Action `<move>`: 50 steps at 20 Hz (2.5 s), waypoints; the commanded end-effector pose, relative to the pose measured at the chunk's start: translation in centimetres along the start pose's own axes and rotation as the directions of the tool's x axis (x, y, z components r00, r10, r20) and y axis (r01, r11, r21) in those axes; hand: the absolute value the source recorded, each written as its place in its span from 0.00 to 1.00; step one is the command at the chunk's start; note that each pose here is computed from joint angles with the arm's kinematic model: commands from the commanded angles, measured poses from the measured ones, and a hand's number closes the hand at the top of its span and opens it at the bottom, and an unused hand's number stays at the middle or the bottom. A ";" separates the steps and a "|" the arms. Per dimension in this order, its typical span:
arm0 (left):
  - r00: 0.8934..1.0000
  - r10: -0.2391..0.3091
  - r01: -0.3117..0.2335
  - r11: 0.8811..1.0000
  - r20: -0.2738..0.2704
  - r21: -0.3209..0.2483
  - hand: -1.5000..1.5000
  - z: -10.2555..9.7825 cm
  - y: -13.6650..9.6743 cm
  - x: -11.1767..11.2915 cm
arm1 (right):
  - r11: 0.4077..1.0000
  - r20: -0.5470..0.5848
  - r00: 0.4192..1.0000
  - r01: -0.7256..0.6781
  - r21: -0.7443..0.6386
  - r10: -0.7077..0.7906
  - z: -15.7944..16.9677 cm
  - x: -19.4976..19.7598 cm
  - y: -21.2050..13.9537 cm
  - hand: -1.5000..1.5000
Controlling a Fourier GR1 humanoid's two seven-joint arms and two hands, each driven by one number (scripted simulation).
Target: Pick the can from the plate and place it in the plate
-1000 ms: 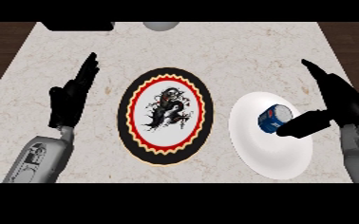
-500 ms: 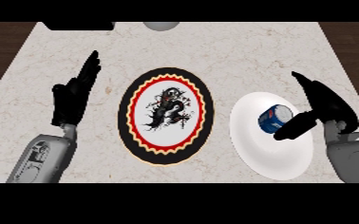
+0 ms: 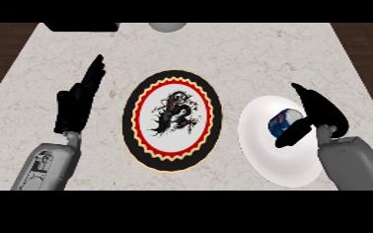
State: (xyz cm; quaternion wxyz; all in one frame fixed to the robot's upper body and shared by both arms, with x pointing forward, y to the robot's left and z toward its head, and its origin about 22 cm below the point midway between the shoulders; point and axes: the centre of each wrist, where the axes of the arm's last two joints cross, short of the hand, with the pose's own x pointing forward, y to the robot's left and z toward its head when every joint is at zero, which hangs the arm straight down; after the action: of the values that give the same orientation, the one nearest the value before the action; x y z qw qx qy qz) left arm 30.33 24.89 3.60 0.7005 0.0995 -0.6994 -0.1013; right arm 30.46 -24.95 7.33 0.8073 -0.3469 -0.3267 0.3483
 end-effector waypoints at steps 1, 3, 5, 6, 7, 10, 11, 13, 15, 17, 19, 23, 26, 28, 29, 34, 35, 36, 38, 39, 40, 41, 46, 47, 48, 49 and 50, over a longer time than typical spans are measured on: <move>1.000 0.008 -0.008 1.000 -0.003 0.022 0.50 0.5 -0.3 0.1 | 1.000 -0.035 0.999 0.002 0.019 -0.001 -2.7 -2.0 0.7 0.00; 1.000 0.009 -0.009 1.000 -0.017 0.004 0.50 0.1 0.8 -0.4 | 1.000 -0.029 0.999 0.014 0.015 -0.013 -1.1 -1.1 1.1 0.00; 1.000 0.016 -0.016 1.000 -0.004 -0.001 0.50 0.3 1.4 0.3 | 1.000 -0.023 1.000 -0.008 0.022 0.009 -2.1 -1.9 2.4 0.00; 1.000 -0.007 0.007 1.000 -0.002 -0.002 0.50 -0.2 2.6 -0.7 | 1.000 0.020 1.000 -0.005 -0.013 0.005 1.2 -2.7 1.8 1.00; 1.000 0.003 -0.003 1.000 0.002 0.013 0.50 -0.3 -0.2 1.1 | 0.998 0.036 0.999 -0.022 -0.061 0.024 -0.6 -1.4 1.5 1.00; 1.000 0.016 -0.016 1.000 0.007 0.010 0.50 2.4 0.4 -1.2 | 0.995 0.008 0.999 -0.033 -0.098 0.034 -2.7 -4.4 0.2 1.00; 1.000 0.010 -0.010 1.000 -0.005 -0.003 0.50 -1.9 1.0 0.4 | 0.995 0.009 0.999 -0.036 -0.092 0.037 -2.3 -3.5 0.9 1.00; 1.000 0.002 -0.002 1.000 0.002 -0.022 0.50 -0.2 1.6 -1.5 | 0.994 0.011 0.999 -0.029 -0.108 0.030 -1.8 -2.7 1.9 1.00; 1.000 0.009 -0.009 1.000 0.012 -0.003 0.50 -0.8 0.7 -0.6 | 0.993 0.031 0.999 -0.024 -0.117 0.028 -2.1 -2.9 3.2 1.00; 1.000 0.000 0.000 1.000 0.008 0.017 0.50 -0.9 1.4 0.6 | 0.988 0.065 0.995 -0.066 -0.139 0.076 -1.9 -5.2 2.0 1.00; 1.000 -0.008 0.008 1.000 -0.002 0.009 0.50 0.6 1.2 0.6 | 0.984 0.128 0.981 -0.128 -0.126 0.144 0.7 -6.1 5.7 1.00; 1.000 0.016 -0.016 1.000 -0.010 0.024 0.50 1.0 0.7 -0.8 | 0.961 0.238 0.937 -0.222 -0.165 0.257 3.4 -7.9 8.7 1.00; 1.000 -0.006 0.006 1.000 0.003 0.006 0.50 1.6 -0.1 0.6 | 0.940 0.264 0.931 -0.172 -0.296 0.253 5.2 -7.9 7.5 1.00; 1.000 0.004 -0.004 1.000 -0.009 0.028 0.50 0.4 0.7 0.0 | 0.905 0.347 0.903 -0.093 -0.416 0.252 6.4 -8.1 5.9 1.00; 1.000 0.019 -0.019 0.999 -0.010 0.025 0.50 -0.2 0.2 0.3 | 0.897 0.389 0.895 -0.029 -0.441 0.220 5.7 -8.1 5.6 1.00; 1.000 -0.001 0.001 0.999 -0.004 0.037 0.50 0.0 1.5 0.6 | 0.810 0.552 0.802 0.160 -0.564 0.226 9.6 -5.2 3.6 1.00; 1.000 -0.004 0.004 1.000 -0.004 0.028 0.50 0.5 0.5 -1.3 | 0.820 0.597 0.771 0.183 -0.543 0.223 10.8 -4.5 3.4 1.00; 1.000 0.011 -0.011 1.000 -0.013 0.016 0.50 -0.7 1.7 -0.3 | 0.816 0.603 0.760 0.176 -0.550 0.242 11.3 -3.9 2.7 1.00; 1.000 0.013 -0.013 1.000 -0.003 0.029 0.50 1.1 1.2 -0.4 | 0.807 0.685 0.684 0.242 -0.538 0.251 12.5 -3.5 1.5 1.00; 1.000 0.001 -0.001 1.000 -0.015 0.005 0.50 0.4 2.6 0.1 | 0.804 0.695 0.680 0.268 -0.530 0.232 12.1 -2.1 2.4 1.00; 1.000 0.003 -0.003 1.000 0.006 0.006 0.50 -0.6 1.4 0.5 | 0.832 0.725 0.654 0.266 -0.487 0.216 12.8 -2.4 1.6 1.00; 1.000 0.001 -0.001 1.000 -0.006 0.002 0.50 -0.8 0.5 1.0 | 0.843 0.733 0.648 0.263 -0.469 0.206 13.7 0.4 3.2 1.00; 1.000 0.012 -0.012 1.000 0.008 -0.003 0.50 -1.4 2.7 2.6 | 0.901 0.759 0.639 0.250 -0.355 0.121 13.6 4.6 4.3 1.00; 1.000 0.002 -0.002 1.000 0.003 -0.002 0.50 0.3 0.7 -0.2 | 0.907 0.768 0.630 0.248 -0.339 0.114 12.6 6.8 5.2 1.00; 1.000 0.019 -0.019 1.000 -0.008 -0.017 0.50 -0.9 -0.2 1.2 | 0.911 0.766 0.635 0.249 -0.327 0.101 13.5 8.2 4.6 1.00; 1.000 -0.004 0.005 1.000 0.016 -0.017 0.50 0.4 1.6 0.0 | 0.919 0.757 0.645 0.228 -0.322 0.105 13.3 9.7 6.1 1.00; 1.000 0.011 -0.011 1.000 0.011 -0.002 0.50 0.3 -0.7 0.7 | 0.928 0.771 0.630 0.225 -0.297 0.094 12.4 9.7 7.9 1.00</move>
State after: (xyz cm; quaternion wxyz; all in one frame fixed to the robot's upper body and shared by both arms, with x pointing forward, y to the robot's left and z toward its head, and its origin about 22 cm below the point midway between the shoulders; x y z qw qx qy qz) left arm 30.48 25.50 4.24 0.6998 0.0951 -0.7007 -0.1013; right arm 22.36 -13.27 11.80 0.5131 -0.3245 -0.7132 0.3505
